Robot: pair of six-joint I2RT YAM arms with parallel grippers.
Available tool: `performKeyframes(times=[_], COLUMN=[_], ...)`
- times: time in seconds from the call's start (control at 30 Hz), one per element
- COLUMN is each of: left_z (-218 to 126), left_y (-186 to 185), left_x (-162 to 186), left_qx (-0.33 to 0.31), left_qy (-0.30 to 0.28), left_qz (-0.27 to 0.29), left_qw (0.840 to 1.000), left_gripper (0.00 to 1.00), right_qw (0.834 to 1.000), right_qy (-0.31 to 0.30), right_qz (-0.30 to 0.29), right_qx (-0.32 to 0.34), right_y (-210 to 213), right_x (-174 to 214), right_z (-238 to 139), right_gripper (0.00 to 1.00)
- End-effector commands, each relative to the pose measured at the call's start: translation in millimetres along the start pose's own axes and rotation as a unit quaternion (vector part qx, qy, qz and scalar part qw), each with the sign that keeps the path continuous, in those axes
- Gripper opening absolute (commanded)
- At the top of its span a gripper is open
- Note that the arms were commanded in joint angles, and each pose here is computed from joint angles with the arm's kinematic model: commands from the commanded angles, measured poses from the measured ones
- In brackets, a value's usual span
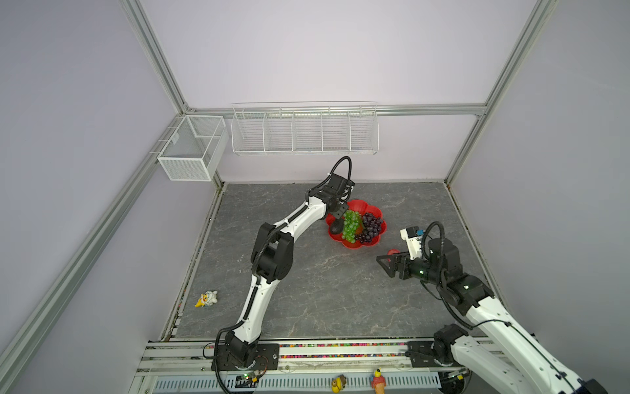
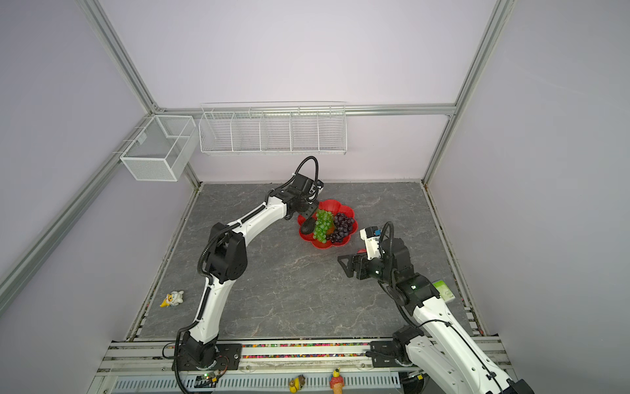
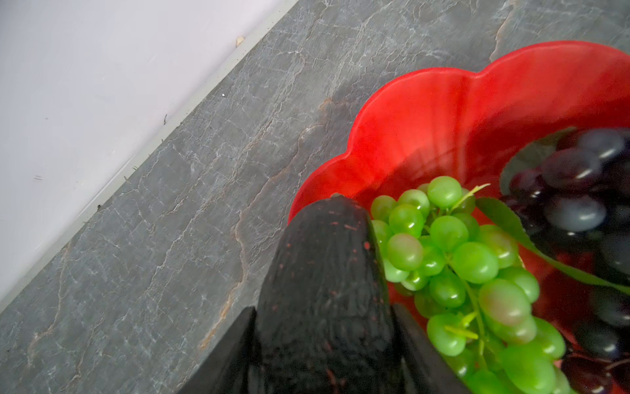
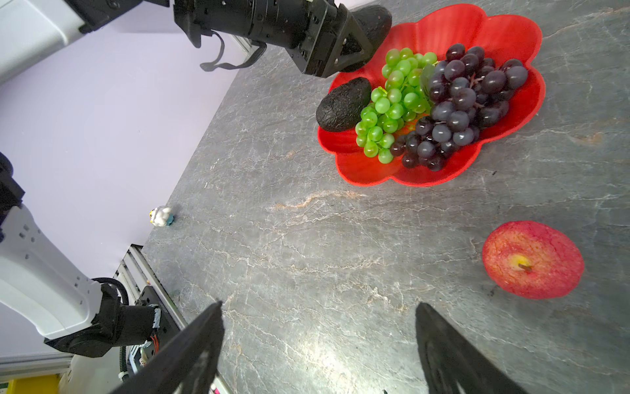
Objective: Place and organize the fake fruits in the fruit bowl
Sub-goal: 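Carry the second avocado into the bowl and release it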
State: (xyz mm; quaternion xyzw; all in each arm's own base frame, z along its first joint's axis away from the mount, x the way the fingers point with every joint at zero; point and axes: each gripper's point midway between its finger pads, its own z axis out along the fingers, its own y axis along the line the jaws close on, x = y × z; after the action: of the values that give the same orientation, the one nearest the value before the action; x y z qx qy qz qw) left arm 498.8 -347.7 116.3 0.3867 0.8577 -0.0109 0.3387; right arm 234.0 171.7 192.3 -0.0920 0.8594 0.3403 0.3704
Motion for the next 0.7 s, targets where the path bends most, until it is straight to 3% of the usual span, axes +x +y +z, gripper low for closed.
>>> performKeyframes(times=[0.0,0.33,0.67], left_z=[8.4,17.1,4.7], left_y=[-6.3,-17.2,-14.3], left_x=[-3.2,-6.2,-16.3], left_qx=[0.011,0.039,0.038], left_qy=[-0.004,-0.017,-0.036], left_qz=[-0.005,-0.023,-0.027], left_qw=[1.0,0.999,0.998], left_gripper=[0.56,0.59,0.72], right_qw=[1.0,1.0,1.0], right_qy=[-0.001,-0.002,-0.003], right_qz=[-0.01,-0.008,-0.002], right_qx=[0.004,0.011,0.022], right_y=[-1.3,-4.9,-10.8], right_x=[0.9,4.0,6.1], right_z=[-2.8,-4.3,-2.9], right_gripper=[0.89,0.89,0.89])
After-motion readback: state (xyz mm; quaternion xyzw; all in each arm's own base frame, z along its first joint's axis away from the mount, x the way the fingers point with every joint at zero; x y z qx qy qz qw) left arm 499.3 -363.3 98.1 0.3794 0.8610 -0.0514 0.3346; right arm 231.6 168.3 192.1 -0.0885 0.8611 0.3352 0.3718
